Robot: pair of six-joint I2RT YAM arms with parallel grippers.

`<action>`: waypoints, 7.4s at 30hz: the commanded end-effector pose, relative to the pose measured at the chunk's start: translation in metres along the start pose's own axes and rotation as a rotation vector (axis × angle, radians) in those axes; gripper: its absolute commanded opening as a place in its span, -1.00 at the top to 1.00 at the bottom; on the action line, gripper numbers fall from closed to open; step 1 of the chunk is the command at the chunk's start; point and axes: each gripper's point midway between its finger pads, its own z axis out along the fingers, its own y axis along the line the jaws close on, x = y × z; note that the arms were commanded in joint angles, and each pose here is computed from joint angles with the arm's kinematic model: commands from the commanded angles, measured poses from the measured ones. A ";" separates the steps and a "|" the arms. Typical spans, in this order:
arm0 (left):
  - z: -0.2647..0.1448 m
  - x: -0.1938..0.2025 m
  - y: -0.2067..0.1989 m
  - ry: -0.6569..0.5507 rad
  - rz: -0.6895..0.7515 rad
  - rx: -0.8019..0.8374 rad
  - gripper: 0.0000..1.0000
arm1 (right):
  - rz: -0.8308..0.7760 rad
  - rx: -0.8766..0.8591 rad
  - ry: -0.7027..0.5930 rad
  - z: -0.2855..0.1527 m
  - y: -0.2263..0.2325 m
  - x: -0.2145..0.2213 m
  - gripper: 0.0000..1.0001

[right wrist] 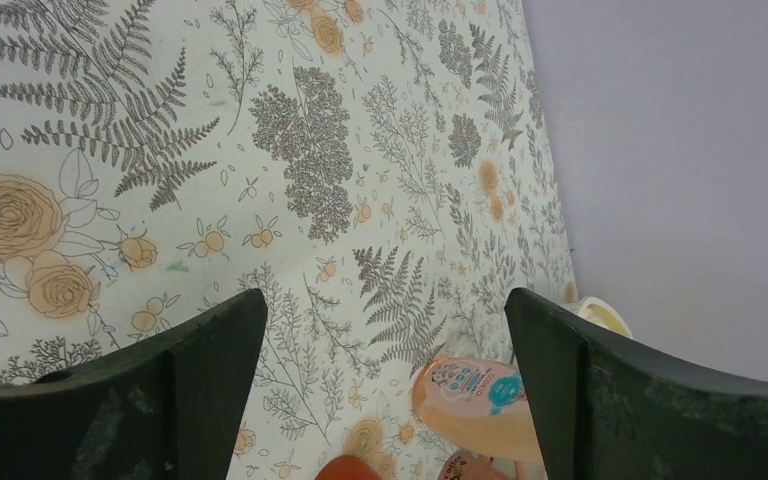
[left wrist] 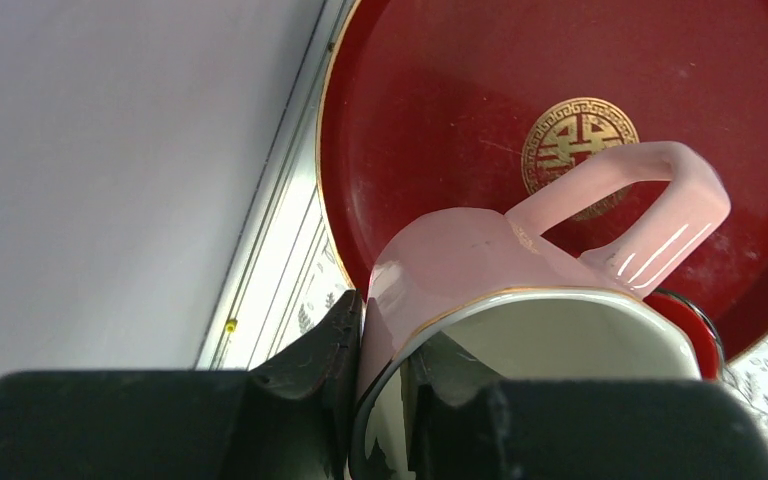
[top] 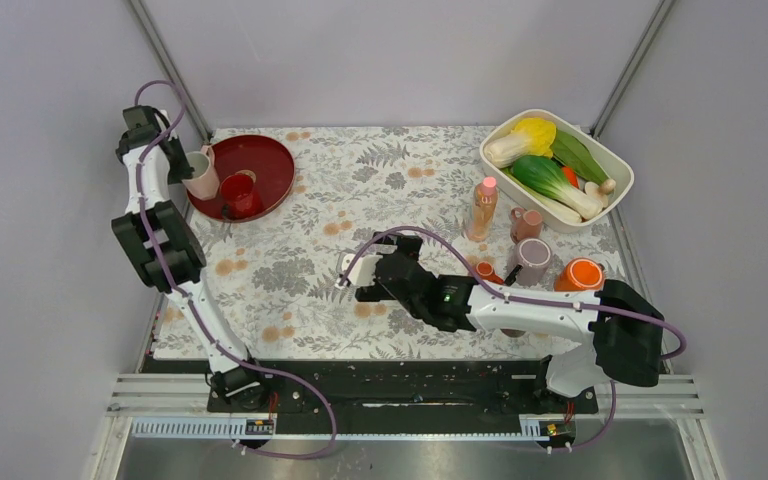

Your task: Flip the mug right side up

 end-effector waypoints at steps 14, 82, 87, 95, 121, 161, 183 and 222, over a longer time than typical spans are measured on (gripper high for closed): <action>0.042 -0.035 0.001 -0.138 -0.058 0.012 1.00 | 0.080 -0.012 0.021 -0.016 -0.007 -0.022 -0.99; -0.124 0.044 -0.055 -0.036 0.184 0.286 -0.98 | 1.431 -0.119 0.639 -0.017 0.030 0.170 -0.56; -0.127 0.042 -0.059 -0.035 0.184 0.306 -0.98 | 1.306 -0.298 0.677 -0.033 0.050 0.142 -0.62; -0.131 0.043 -0.063 -0.030 0.184 0.330 -0.98 | 1.128 -0.426 0.790 -0.075 0.052 0.141 -0.63; -0.156 0.030 -0.071 -0.098 0.199 0.366 -0.97 | 0.926 -0.349 0.755 -0.034 0.079 0.180 -0.04; -0.438 0.102 -0.302 0.075 0.312 1.545 -0.91 | 1.265 -0.407 -0.812 -0.084 -0.193 -0.160 1.00; -0.491 0.104 -0.338 0.130 0.324 1.790 0.55 | 1.237 -0.511 -0.804 -0.078 -0.176 -0.191 1.00; 0.016 0.035 -0.229 0.060 0.460 0.155 1.00 | 1.190 -0.309 -0.043 -0.019 -0.063 -0.026 -0.99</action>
